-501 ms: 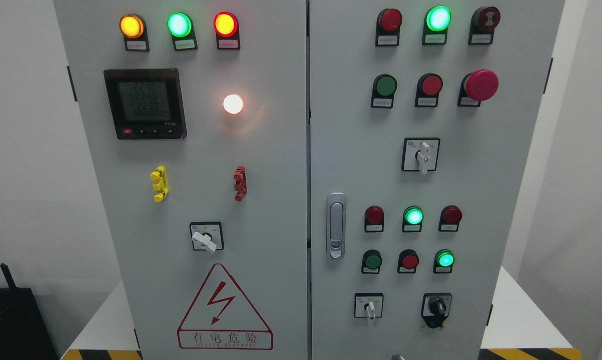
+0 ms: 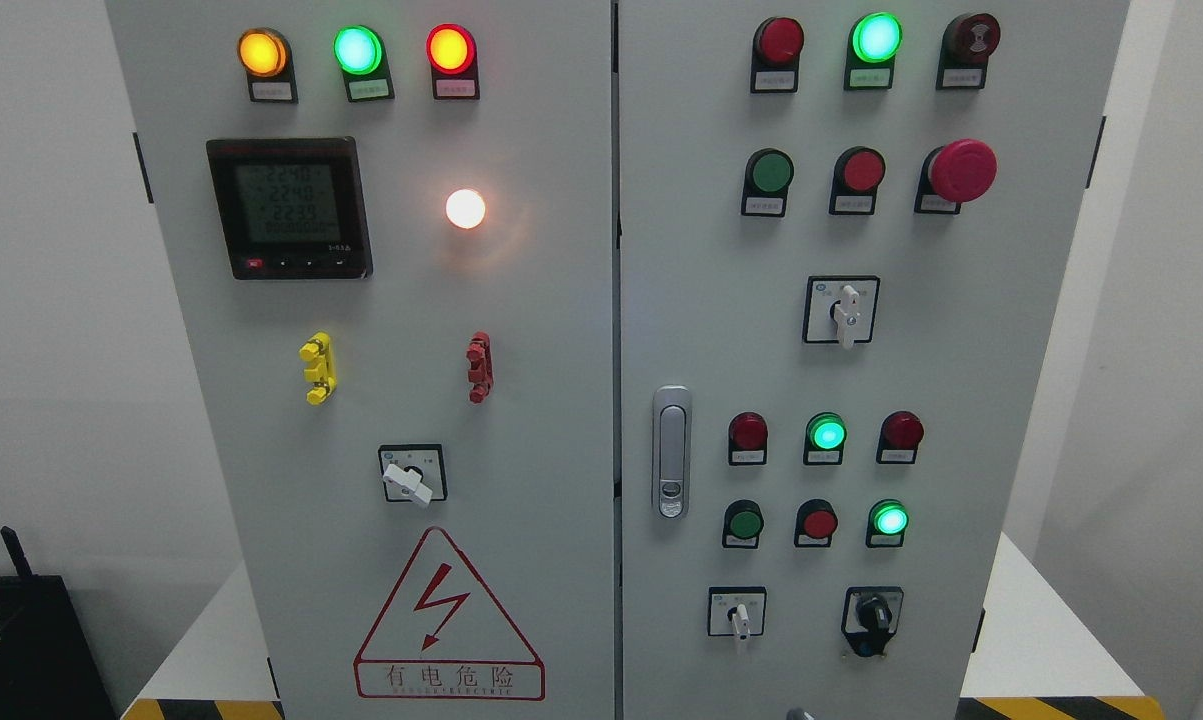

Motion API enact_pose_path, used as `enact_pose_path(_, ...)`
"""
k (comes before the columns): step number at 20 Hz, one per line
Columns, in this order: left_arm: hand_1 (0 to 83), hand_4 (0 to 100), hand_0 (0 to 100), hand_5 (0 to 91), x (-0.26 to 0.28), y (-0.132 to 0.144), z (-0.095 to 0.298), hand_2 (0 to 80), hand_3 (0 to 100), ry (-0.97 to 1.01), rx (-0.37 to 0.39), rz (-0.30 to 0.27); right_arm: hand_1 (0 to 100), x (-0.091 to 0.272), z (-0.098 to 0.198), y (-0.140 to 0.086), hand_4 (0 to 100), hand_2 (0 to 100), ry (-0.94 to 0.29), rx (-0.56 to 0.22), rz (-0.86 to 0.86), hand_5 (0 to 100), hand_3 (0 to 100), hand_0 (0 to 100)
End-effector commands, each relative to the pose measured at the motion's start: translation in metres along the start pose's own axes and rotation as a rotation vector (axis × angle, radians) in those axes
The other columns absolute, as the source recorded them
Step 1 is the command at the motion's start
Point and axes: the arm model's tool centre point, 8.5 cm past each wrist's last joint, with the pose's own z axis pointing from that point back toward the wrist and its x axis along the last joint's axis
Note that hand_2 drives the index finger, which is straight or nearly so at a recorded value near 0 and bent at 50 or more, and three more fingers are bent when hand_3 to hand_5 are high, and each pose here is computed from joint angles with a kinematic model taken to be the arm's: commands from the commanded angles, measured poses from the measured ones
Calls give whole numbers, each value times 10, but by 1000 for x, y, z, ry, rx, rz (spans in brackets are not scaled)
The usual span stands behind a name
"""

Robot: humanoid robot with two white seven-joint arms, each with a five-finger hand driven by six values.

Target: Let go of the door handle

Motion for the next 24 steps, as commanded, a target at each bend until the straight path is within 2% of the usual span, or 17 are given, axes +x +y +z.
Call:
enact_pose_path(1, 389, 0, 120, 0, -6, 1, 1, 0, 0, 16, 4, 13, 44, 1, 1, 1, 10, 0, -1, 2, 29, 0, 87, 370)
enact_pose_path(10, 389, 0, 120, 0, -5, 0, 1, 0, 0, 15, 4, 13, 44, -1, 1, 3, 21, 0, 7, 1, 26, 0, 92, 367)
enact_pose_path(11, 389, 0, 120, 0, -6, 1, 1, 0, 0, 16, 4, 13, 45, -1, 2, 3, 41, 0, 10, -1, 28, 0, 120, 367)
enact_pose_path(12, 389, 0, 120, 0, -6, 1, 1, 0, 0, 16, 4, 13, 47, -1, 1, 3, 117, 0, 7, -1, 32, 0, 163, 363)
enact_pose_path(14, 389, 0, 120, 0, -5, 0, 1, 0, 0, 13, 4, 12, 52, 1, 1, 6, 295, 0, -3, 2, 40, 133, 237, 359)
enact_pose_path(16, 389, 0, 120, 0, -5, 0, 1, 0, 0, 15, 4, 13, 58, 2, 0, 5, 358, 0, -13, -19, 92, 206, 302, 358)
enact_pose_path(19, 389, 0, 120, 0, -6, 1, 1, 0, 0, 15, 4, 13, 122, 6, -2, 1, 433, 0, -44, -73, 190, 335, 441, 346)
enact_pose_path(21, 389, 0, 120, 0, -5, 0, 1, 0, 0, 13, 4, 12, 183, 10, -5, -1, 535, 0, -70, -98, 270, 491, 558, 349)
enact_pose_path(22, 389, 0, 120, 0, -6, 1, 1, 0, 0, 16, 4, 13, 189, 11, -6, -1, 542, 0, -76, -104, 313, 511, 566, 355)
enact_pose_path(24, 389, 0, 120, 0, -6, 1, 1, 0, 0, 16, 4, 13, 210, 14, -5, -1, 622, 0, -95, -145, 391, 652, 659, 364)
